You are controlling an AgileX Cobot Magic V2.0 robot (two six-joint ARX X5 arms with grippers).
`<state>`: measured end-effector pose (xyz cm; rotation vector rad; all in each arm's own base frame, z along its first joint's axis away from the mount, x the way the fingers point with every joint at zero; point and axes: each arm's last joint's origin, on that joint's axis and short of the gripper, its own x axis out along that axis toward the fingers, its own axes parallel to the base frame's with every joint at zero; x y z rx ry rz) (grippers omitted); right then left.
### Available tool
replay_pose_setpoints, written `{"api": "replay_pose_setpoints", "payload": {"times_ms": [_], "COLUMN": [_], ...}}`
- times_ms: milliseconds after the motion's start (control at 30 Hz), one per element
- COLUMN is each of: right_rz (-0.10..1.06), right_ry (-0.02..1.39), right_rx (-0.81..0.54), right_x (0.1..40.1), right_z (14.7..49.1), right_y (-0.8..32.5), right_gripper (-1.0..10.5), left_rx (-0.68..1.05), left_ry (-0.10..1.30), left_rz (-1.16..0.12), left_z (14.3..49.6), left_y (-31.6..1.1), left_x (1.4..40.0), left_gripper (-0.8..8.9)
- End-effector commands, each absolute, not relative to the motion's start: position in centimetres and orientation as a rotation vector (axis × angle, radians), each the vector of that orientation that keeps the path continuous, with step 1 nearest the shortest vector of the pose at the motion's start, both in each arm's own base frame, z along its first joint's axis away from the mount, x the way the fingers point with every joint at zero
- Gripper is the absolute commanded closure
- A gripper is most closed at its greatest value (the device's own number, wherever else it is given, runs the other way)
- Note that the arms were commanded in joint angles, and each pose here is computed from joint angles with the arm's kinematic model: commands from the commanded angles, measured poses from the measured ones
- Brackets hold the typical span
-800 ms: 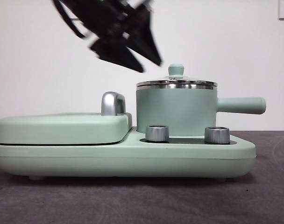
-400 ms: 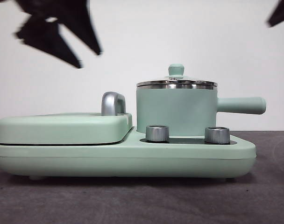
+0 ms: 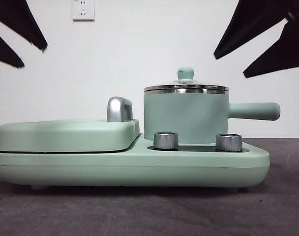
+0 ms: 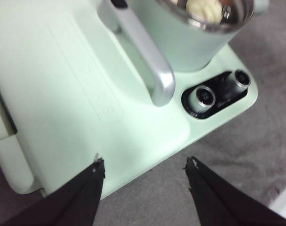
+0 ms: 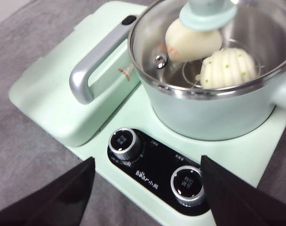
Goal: Put the buns in a small steamer
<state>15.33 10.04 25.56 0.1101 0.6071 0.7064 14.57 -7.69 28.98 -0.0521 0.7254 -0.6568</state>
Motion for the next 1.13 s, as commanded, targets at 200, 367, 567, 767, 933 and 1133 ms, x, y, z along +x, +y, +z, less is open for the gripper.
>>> {"api": "replay_pose_setpoints", "payload": {"times_ms": [200,367,567,767,933,1133], "right_rz": [0.747,0.750,0.756,0.761,0.761,0.761], "right_ry": [0.562,0.524,0.489,0.459,0.459,0.459], "right_rx": [0.117,0.122,0.128,0.133,0.133,0.133], "right_x": [15.5,15.5,15.6,15.7,15.7,15.7], "right_z": [26.4,26.7,27.0,27.3,27.3,27.3], "right_y": [10.4,10.4,10.5,10.5,10.5,10.5], "right_gripper": [9.3,9.3,9.3,9.3,9.3,9.3], "left_rx": [-0.060,-0.057,-0.057,-0.035,-0.084,-0.088], "left_ry": [0.750,0.774,0.773,0.546,0.265,0.126], "left_rz": [-0.651,-0.647,-0.647,-0.554,-0.357,-0.217], "left_z": [29.2,29.0,29.0,27.5,23.4,18.2], "left_y": [-7.5,-7.4,-7.4,-4.9,-2.2,-0.9], "left_x": [13.9,13.8,13.8,12.5,10.4,9.4], "left_gripper": [8.07,8.07,8.07,8.06,8.07,8.07]}}
